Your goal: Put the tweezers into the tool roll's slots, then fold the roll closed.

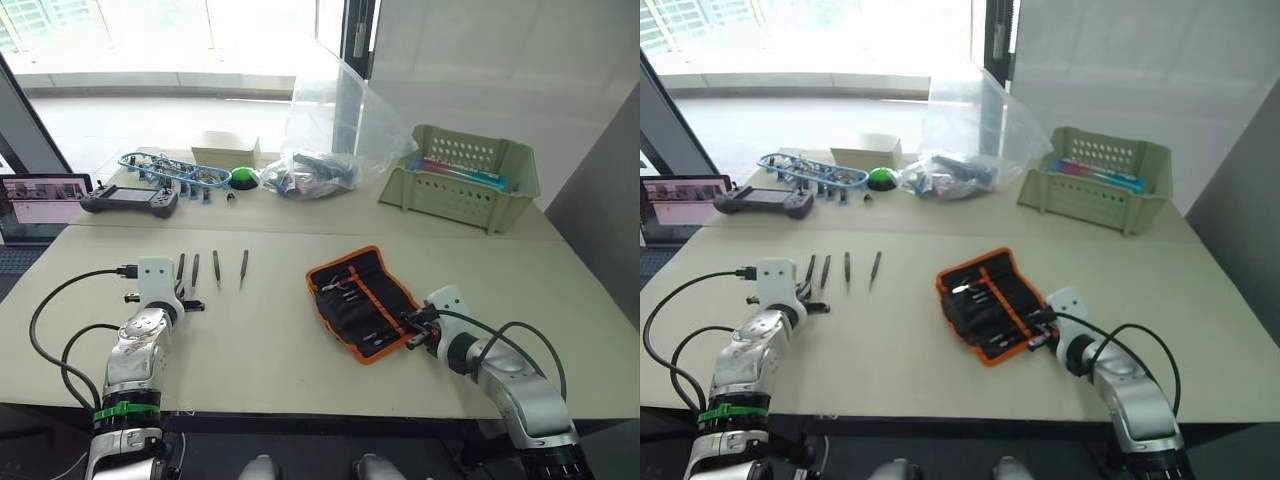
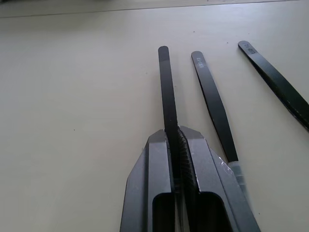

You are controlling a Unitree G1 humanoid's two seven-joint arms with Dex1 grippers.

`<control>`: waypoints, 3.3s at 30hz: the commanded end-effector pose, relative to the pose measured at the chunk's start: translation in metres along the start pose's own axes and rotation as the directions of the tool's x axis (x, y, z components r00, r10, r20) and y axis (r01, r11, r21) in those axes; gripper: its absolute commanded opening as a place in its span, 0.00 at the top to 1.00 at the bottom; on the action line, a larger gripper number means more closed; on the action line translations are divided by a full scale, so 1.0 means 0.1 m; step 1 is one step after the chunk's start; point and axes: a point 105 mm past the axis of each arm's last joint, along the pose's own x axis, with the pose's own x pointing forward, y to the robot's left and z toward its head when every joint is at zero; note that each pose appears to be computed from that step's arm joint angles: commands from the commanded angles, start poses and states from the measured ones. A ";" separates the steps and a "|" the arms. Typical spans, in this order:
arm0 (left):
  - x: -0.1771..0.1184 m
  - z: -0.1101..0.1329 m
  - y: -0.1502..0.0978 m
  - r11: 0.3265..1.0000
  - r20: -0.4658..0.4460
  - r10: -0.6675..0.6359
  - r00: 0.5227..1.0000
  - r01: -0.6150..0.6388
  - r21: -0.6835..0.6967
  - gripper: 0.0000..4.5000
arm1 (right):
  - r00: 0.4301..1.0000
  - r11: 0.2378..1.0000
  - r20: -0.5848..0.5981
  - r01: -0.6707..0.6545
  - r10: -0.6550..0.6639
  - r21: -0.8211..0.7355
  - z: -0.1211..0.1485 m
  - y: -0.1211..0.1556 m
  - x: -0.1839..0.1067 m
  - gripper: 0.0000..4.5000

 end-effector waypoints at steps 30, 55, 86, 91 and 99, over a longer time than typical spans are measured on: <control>-0.82 0.63 -2.11 0.253 -0.444 -0.826 0.347 0.933 0.257 0.99 | 0.983 0.995 -0.182 0.001 0.017 0.097 -0.60 0.28 -0.12 1.00; -0.57 0.42 -2.50 0.266 -0.530 -0.739 0.417 0.902 0.339 0.99 | 0.984 0.992 -0.179 0.044 -0.022 0.121 -0.57 0.34 -0.09 1.00; -0.28 0.20 -3.13 0.242 -0.400 -0.827 0.395 0.892 0.382 0.99 | 0.987 0.991 -0.160 0.036 -0.015 0.125 -0.50 0.39 -0.10 1.00; -0.32 0.36 -3.02 0.226 -0.380 -0.847 0.373 0.898 0.378 0.70 | 0.987 0.990 -0.160 0.053 -0.032 0.129 -0.51 0.36 -0.09 1.00; -0.60 0.76 -2.61 0.224 -0.309 -0.887 0.342 0.907 0.357 0.11 | 0.983 0.989 -0.179 0.062 -0.037 0.133 -0.54 0.33 -0.05 1.00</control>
